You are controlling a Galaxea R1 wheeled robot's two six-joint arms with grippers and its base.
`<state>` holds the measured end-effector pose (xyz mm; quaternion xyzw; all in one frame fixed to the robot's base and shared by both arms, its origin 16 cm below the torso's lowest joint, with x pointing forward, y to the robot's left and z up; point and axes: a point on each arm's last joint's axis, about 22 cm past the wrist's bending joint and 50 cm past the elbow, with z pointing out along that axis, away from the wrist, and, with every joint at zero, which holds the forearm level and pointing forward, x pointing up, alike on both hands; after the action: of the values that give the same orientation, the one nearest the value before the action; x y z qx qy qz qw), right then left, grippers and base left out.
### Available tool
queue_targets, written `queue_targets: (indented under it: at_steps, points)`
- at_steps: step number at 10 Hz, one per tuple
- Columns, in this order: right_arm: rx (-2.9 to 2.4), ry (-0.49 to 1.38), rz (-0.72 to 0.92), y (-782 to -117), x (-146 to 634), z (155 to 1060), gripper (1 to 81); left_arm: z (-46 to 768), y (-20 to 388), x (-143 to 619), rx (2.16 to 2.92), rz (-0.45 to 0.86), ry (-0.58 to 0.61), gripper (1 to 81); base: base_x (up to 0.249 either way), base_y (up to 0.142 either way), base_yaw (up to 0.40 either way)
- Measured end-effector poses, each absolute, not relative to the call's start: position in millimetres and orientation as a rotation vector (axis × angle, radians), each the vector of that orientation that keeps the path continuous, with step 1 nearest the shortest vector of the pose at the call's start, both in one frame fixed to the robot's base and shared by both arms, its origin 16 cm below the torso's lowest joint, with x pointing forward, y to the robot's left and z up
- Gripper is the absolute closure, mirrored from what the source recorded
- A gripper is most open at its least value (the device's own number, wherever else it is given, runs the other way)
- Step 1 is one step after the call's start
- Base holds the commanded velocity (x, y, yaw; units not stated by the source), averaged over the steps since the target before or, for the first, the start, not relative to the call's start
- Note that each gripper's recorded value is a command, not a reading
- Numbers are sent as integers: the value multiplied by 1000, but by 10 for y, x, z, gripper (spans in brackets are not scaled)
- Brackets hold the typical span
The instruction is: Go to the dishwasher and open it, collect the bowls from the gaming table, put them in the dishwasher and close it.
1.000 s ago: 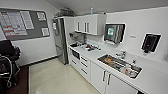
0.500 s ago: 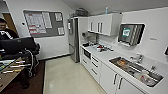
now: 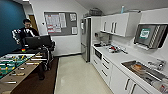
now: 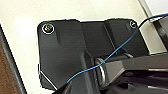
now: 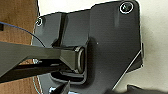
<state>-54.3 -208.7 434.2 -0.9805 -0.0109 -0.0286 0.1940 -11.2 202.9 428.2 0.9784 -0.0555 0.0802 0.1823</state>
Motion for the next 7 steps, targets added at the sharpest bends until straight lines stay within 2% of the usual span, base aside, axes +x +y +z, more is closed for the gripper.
queue_targets:
  at_steps: [7]
  points:
    - [-2752, -33, -74, -2072, -585, 4333, 10, 4283, 1974, -97, 2756, 230, -155, 10, 0, 0, 380]
